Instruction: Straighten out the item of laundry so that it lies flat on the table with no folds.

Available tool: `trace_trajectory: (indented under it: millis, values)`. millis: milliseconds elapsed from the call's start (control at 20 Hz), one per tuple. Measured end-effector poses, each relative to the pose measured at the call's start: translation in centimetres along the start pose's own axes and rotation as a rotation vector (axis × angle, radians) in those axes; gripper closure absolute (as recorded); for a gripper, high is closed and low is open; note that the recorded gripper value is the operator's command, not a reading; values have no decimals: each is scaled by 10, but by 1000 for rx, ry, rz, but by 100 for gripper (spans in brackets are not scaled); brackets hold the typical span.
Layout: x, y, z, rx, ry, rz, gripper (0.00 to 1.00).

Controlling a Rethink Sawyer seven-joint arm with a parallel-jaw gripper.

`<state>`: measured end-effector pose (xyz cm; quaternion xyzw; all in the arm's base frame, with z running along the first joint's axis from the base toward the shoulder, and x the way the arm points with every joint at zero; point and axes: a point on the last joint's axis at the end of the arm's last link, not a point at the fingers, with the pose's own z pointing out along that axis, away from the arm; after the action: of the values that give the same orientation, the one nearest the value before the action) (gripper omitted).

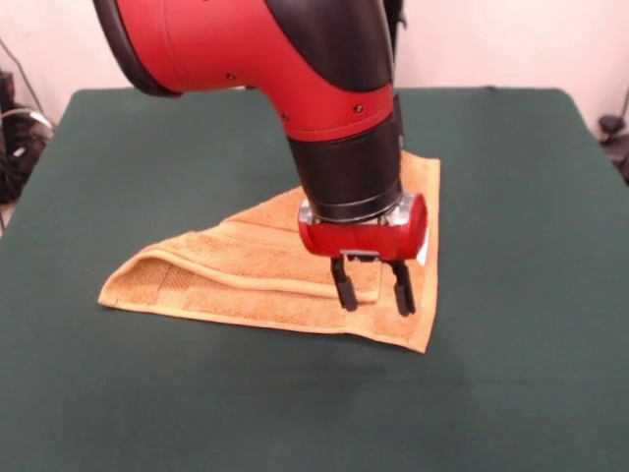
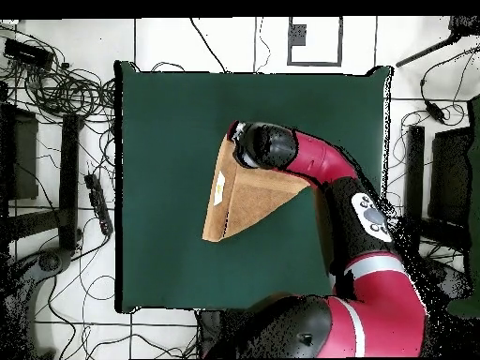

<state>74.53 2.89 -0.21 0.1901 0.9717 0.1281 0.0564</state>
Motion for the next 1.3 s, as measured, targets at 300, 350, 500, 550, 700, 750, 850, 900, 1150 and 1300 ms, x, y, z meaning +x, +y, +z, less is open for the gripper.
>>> trace_trajectory:
  millis: [300, 350, 500, 550, 700, 750, 850, 900, 1150, 1300]
  values:
    - [24, 2, -3, 6, 42, -9, 0]
    - [32, 2, -4, 8, 55, -12, 0]
    - [48, 3, -7, 13, 82, -18, 0]
    - [54, 3, -7, 15, 94, -20, 0]
    - [63, 3, -8, 17, 109, -23, 0]
    - [65, 3, -7, 17, 112, -23, 0]
    - [70, 2, -6, 19, 121, -26, 0]
    - [74, 1, -4, 22, 128, -30, 0]
    - [83, -9, -1, 37, 142, -49, 0]
    - [86, -22, -1, 51, 144, -63, 0]
